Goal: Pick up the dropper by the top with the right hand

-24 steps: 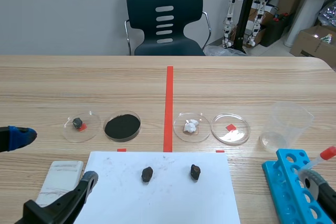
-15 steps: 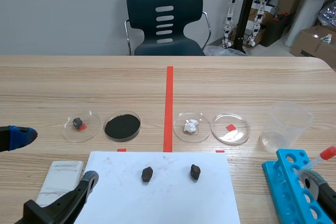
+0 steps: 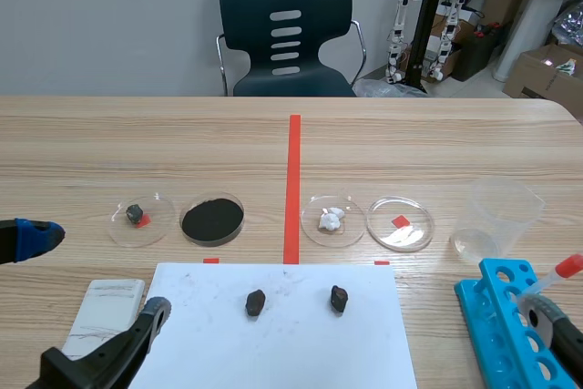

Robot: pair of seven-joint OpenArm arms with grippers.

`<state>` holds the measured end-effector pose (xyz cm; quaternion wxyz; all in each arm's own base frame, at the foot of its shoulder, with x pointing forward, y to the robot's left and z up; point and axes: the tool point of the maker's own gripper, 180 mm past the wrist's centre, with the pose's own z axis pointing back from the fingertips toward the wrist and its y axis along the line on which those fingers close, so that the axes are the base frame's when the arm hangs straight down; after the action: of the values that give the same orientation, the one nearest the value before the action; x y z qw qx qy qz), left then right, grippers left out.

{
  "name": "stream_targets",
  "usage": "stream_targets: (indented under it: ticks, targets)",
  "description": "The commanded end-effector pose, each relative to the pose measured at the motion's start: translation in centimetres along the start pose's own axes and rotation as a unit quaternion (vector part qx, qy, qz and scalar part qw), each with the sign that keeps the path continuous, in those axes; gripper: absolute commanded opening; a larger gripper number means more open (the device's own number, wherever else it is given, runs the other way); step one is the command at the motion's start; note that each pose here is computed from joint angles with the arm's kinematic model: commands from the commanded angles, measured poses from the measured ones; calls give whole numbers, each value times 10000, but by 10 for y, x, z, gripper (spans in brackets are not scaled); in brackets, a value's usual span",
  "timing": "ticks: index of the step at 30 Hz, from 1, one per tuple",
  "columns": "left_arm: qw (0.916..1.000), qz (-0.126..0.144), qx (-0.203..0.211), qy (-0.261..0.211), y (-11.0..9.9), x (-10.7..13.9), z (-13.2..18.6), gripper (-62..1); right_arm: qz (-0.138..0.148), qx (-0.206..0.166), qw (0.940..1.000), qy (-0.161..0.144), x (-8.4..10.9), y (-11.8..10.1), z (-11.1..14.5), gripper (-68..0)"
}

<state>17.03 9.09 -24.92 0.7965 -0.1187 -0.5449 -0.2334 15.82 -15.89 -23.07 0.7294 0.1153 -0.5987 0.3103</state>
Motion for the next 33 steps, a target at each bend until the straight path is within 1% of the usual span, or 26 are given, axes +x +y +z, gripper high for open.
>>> stream_targets:
  ticks: [1,5,10,13,18,21,24,28,33]
  targets:
    - [9999,35,5,-128,-1,7,0,14,-29,-24,9999,-127,5,-2,-1,-80]
    - [9999,35,5,-126,-1,7,0,14,-93,-126,9997,-160,5,-5,0,-80]
    - [9999,35,5,-128,-1,7,0,14,-141,-464,9982,-366,2,-16,4,-80]
    - [9999,35,5,-128,-1,7,0,14,-149,-559,9969,-528,1,-20,7,-80]
    - [9999,38,5,-127,-1,7,1,14,-197,-712,9930,-921,2,-27,18,-80]
    - [9999,36,4,-126,-1,7,1,14,-211,-886,9906,-1019,-4,-35,22,-80]
    - [9999,37,6,-128,-1,7,0,14,-233,-1066,9885,-1043,-14,-45,24,-80]
    - [9999,37,6,-128,-1,7,0,14,-306,-1202,9865,-1069,-27,-52,24,-80]
    - [9999,35,5,-128,-1,7,0,14,-370,-1313,9834,-1195,-35,-58,22,-80]
